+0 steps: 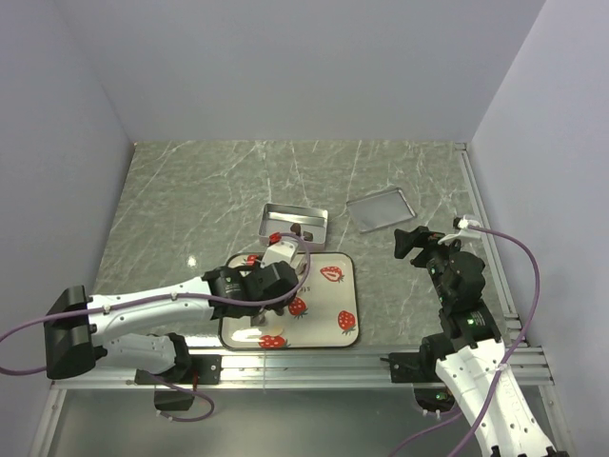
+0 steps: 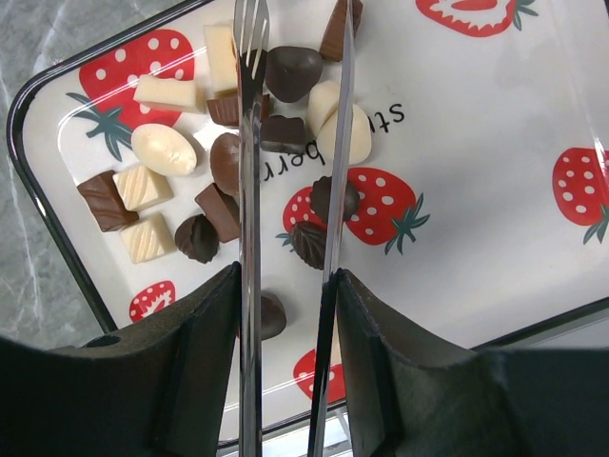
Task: Pack the chocolate
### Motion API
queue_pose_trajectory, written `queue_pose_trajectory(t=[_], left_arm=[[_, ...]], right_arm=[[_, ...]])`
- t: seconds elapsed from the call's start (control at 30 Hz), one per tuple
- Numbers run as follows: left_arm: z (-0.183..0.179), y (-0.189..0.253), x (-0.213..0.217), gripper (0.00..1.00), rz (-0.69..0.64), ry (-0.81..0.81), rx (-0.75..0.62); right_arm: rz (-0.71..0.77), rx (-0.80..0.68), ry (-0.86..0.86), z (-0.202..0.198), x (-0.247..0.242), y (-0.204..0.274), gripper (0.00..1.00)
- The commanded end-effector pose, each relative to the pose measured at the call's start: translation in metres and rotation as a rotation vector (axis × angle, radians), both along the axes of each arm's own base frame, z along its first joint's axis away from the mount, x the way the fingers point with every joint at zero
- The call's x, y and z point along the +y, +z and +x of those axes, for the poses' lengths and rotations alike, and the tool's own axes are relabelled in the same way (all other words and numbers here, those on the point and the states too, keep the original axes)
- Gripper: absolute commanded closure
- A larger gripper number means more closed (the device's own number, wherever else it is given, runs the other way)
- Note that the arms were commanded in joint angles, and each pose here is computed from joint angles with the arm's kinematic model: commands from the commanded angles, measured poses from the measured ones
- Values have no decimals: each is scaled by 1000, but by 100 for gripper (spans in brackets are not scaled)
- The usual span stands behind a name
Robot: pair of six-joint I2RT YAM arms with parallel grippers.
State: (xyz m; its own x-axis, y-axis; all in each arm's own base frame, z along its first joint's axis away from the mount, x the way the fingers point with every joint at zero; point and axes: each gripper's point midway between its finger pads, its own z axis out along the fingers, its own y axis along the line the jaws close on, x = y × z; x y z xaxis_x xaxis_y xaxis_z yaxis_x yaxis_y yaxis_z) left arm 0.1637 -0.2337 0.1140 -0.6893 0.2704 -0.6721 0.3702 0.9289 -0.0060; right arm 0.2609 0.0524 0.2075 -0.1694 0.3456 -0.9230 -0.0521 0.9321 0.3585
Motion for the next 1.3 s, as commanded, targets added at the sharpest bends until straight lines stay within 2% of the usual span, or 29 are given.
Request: queue_pose_trajectory(t=[0.0, 0.57, 0.87, 1.1, 1.27], left_arm=[[-2, 12, -7, 51, -75, -6, -11], [-9, 5, -19, 52, -52, -59, 11], [-11, 0, -21, 57, -25, -76, 25], [-9, 1, -19, 66, 5, -76, 16], [-7, 9, -21, 67, -4, -78, 2]], right_arm=[[-3, -49, 4, 4, 0, 15, 6], [-4, -47, 4, 3, 0, 14, 6], [-2, -47, 2, 3, 0, 14, 6], [-4, -50, -3, 3, -2, 15, 6], [-2, -50, -1, 3, -1, 15, 6]])
